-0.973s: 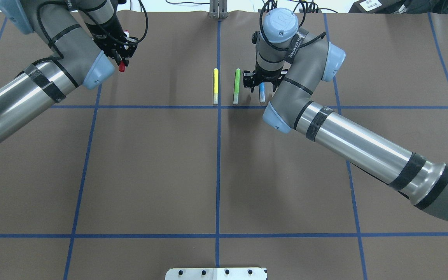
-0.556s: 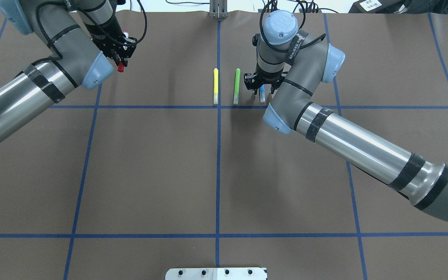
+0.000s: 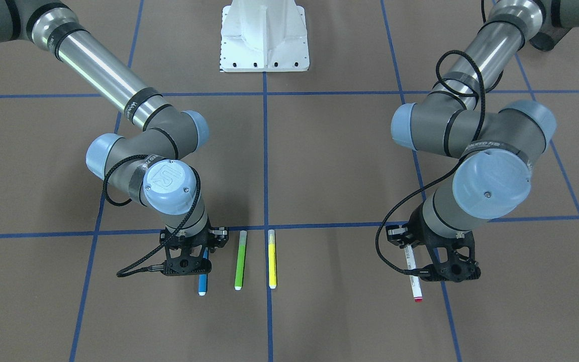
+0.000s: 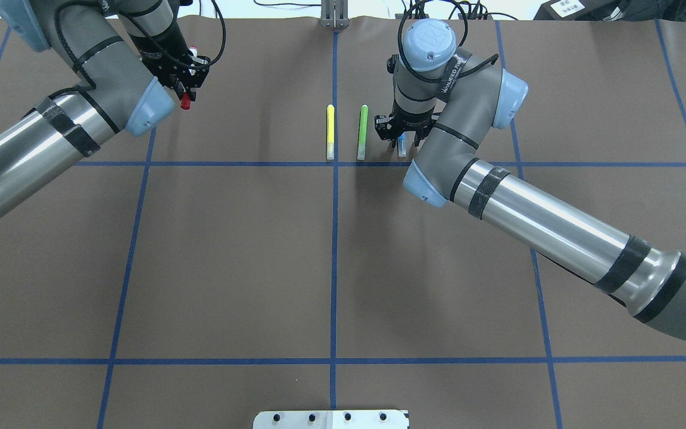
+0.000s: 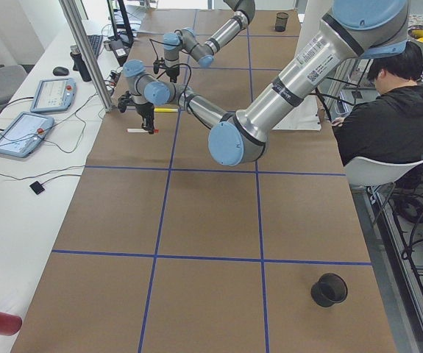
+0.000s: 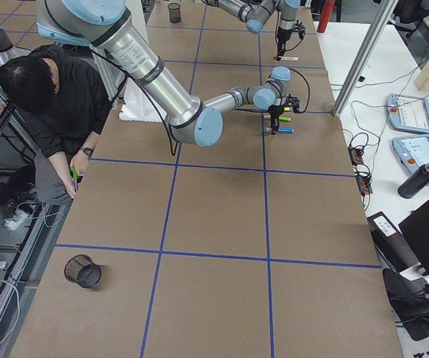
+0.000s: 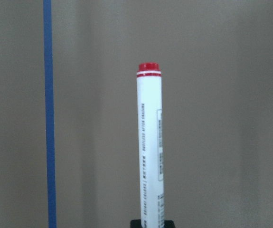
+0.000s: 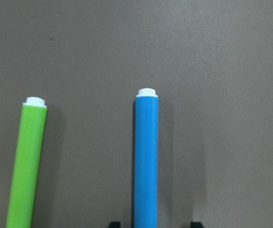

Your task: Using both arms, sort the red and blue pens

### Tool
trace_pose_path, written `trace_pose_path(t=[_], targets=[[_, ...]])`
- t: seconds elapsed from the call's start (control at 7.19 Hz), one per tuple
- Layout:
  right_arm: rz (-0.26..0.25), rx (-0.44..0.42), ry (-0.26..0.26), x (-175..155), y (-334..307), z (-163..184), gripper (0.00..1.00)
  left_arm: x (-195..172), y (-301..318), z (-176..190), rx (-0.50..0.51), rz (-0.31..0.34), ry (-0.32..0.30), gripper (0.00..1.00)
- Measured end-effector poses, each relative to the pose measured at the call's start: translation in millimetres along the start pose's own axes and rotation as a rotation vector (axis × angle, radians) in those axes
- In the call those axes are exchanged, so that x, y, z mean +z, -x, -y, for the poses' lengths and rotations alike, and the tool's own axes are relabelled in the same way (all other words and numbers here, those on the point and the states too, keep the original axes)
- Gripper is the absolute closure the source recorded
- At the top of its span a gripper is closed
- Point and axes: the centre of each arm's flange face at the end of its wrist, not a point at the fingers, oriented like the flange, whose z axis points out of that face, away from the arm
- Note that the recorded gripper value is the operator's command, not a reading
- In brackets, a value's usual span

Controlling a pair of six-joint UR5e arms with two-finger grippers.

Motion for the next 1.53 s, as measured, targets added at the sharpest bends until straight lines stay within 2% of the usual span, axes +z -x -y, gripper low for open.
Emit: trace_pose_path(t=[0.14, 0.28, 0.42, 0.56, 1.11, 1.39, 1.53], targets=[[0.0, -0.004, 0.002, 1, 2, -2, 0.53, -1, 0, 0, 0.0, -0.001, -0.001, 1.0], [0.001, -0.009, 0.003, 2, 4, -3, 0.54, -1, 0, 1, 0.0, -0.001, -0.001, 1.0], [0.002, -0.011, 0.003, 2, 5, -4, 0.68, -1, 0, 1, 0.0, -0.001, -0.002, 1.0], [0.002, -0.012, 0.004, 2, 5, -4, 0.99, -2, 0, 1, -0.001, -0.001, -0.001, 1.0], [0.01, -0.031, -0.006, -7, 4, 1, 1.0, -2, 0, 1, -0.001, 0.0, -0.001, 1.0], [0.042, -0.026, -0.025, -40, -1, 20, 1.0, -3, 0, 1, -0.001, 0.0, -0.003, 1.0], [0.045, -0.03, -0.016, -55, -17, 26, 1.0, -7, 5, -1, -0.002, -0.002, -0.01, 1.0]])
